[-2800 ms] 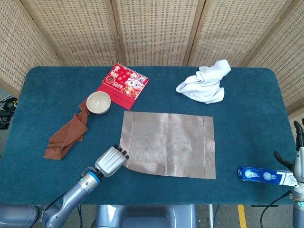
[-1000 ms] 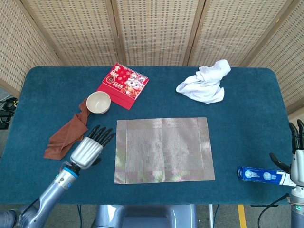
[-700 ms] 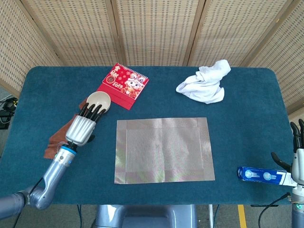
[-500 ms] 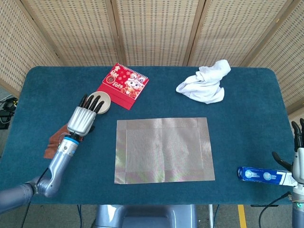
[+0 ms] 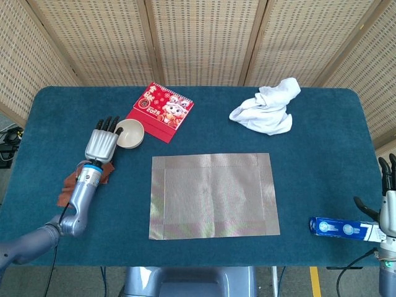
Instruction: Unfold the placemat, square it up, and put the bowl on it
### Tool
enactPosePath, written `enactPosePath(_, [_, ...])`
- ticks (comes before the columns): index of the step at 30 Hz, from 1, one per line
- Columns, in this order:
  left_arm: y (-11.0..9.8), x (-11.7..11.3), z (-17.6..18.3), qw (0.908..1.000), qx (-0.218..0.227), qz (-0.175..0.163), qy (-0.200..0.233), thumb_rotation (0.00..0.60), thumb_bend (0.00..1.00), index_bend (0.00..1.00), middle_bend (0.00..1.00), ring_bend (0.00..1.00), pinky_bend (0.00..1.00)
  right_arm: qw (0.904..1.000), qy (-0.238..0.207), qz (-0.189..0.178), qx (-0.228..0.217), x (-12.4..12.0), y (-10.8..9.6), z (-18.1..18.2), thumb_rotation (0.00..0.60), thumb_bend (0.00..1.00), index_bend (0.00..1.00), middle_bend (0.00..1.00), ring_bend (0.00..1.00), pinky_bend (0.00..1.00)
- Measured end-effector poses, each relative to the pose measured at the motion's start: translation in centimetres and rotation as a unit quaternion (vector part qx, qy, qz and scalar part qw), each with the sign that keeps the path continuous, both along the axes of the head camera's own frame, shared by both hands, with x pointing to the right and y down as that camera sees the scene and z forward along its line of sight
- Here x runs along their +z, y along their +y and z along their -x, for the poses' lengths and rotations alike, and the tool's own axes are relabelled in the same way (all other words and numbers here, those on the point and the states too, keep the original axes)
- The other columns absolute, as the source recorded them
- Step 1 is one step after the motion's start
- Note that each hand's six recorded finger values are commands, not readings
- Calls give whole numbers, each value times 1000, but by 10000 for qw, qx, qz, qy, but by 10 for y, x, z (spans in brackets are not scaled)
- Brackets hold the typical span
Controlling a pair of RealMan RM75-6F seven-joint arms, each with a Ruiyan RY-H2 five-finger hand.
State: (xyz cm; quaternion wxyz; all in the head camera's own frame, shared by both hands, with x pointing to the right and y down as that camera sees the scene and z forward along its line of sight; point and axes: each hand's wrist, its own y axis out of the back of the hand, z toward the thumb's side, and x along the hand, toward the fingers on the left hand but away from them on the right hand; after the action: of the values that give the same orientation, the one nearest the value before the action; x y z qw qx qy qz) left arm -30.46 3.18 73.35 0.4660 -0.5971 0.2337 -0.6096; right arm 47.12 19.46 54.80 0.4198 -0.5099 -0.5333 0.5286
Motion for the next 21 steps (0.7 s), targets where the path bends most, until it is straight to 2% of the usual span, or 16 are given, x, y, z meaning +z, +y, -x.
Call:
enactPosePath(5, [-1,14,-5,9998,-90,116,100,600,212,303,0,2,122,10000,-22,5,9,0,0,0,600,293,85,0,0,0])
enactPosePath(12, [-2,24,-19,9998,-32,102,166,600,222,331,0,10,123,10000,-19,-29,19,-1,0,-1,600,293,85,0,0,0])
enactPosePath(15, [-2,28,-23,9998,-11,103,148,600,230,366,4,43,154,10000,-21,-42,41,-2,0,-2,600,293,85,0,0,0])
enactPosePath(21, [-2,33,-25,9999,24,85,73,600,244,454,77,122,223,10000,-52,-61,59,-2,-1,-3,600,293,86,0,0,0])
